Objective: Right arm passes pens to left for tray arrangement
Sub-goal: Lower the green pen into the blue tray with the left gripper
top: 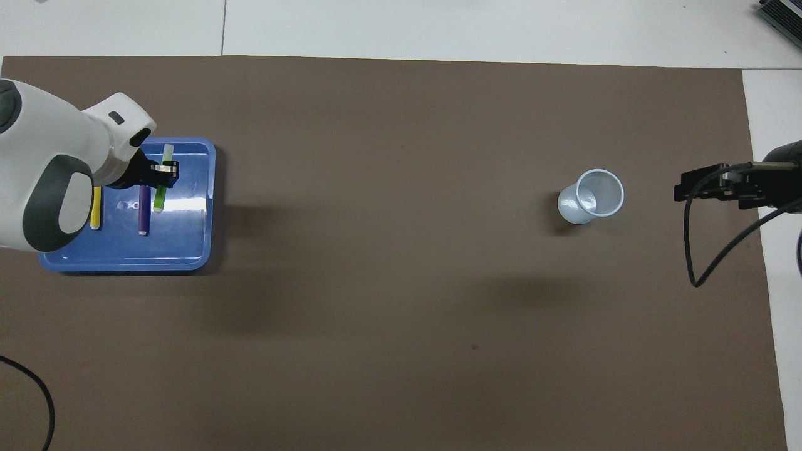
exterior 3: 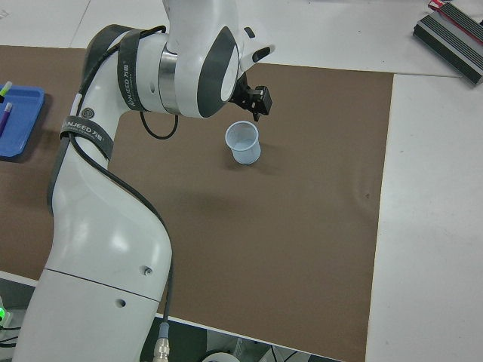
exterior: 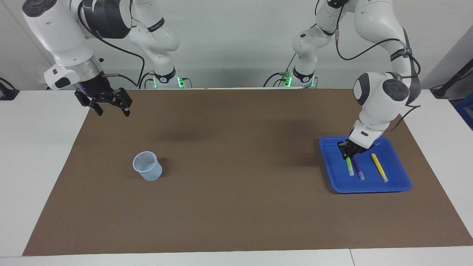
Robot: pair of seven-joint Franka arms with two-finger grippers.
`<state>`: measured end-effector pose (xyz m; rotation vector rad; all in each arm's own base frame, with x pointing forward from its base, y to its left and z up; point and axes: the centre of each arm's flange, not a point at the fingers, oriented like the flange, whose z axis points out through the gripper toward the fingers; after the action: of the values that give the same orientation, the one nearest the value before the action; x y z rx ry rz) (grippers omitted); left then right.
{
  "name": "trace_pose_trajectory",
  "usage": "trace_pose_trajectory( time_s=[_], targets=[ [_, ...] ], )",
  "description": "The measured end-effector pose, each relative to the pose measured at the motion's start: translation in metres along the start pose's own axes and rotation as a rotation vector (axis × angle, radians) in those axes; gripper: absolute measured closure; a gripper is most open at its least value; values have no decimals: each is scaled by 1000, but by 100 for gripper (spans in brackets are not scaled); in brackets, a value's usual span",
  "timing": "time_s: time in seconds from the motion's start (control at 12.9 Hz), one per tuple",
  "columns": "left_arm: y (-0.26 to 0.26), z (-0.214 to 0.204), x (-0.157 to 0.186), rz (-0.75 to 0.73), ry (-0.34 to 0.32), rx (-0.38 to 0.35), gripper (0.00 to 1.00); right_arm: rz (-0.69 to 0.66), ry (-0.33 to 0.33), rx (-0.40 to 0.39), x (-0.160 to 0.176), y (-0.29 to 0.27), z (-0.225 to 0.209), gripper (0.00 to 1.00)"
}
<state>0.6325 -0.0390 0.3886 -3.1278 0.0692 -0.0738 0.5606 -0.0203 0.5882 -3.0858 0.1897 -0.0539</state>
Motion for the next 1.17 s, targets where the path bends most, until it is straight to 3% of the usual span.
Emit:
trace_pose_trajectory(
  time_s=[0.23, 1.17],
  targets=[
    [0, 30, 3, 16, -13, -23, 82, 0, -2, -1, -1, 0, -1, 0],
    [-8, 68, -15, 18, -20, -36, 82, -1, -9, -2, -3, -1, 2, 0]
  ],
)
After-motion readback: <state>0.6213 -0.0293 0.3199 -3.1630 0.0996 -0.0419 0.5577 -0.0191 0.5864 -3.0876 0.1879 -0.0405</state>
